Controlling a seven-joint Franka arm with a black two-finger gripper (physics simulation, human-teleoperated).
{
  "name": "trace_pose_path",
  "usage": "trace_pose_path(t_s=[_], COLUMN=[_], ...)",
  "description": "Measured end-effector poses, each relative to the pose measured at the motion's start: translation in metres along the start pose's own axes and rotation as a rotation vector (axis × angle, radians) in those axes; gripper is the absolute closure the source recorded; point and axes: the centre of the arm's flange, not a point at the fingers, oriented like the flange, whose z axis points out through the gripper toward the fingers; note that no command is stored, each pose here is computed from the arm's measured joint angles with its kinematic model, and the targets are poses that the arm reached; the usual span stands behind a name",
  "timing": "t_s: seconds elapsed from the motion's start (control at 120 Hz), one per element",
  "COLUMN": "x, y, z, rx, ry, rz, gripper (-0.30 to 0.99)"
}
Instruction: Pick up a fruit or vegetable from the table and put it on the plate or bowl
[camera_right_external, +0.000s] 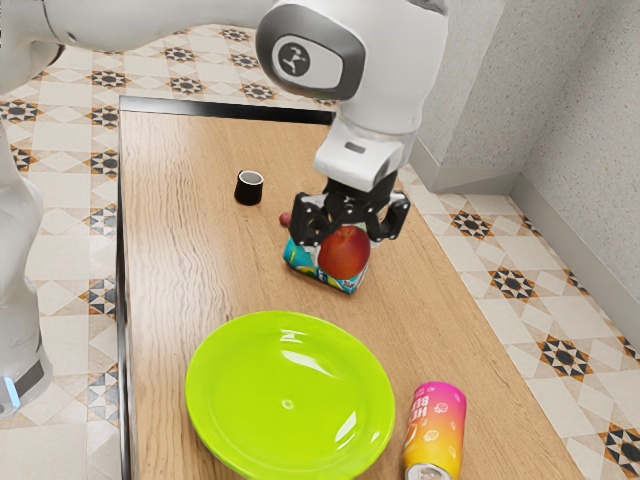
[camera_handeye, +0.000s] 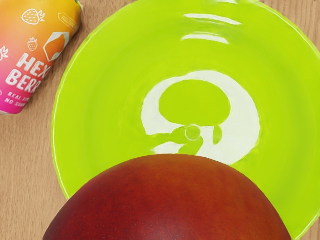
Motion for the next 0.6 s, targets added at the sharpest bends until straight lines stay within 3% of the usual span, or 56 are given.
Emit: trace_pose_path(t_s=[0.192, 0.358, 0.6], x=[0.015, 0.023, 0.024], y=[-0.001, 0.001, -0.007], z=[0.008, 0.012, 0.023], rx=[-0.006, -0.014, -0.039], ry=[0.024, 0.029, 0.024], rz=[-0.006, -0.007, -0.023], gripper=[0.36, 0.12, 0.02])
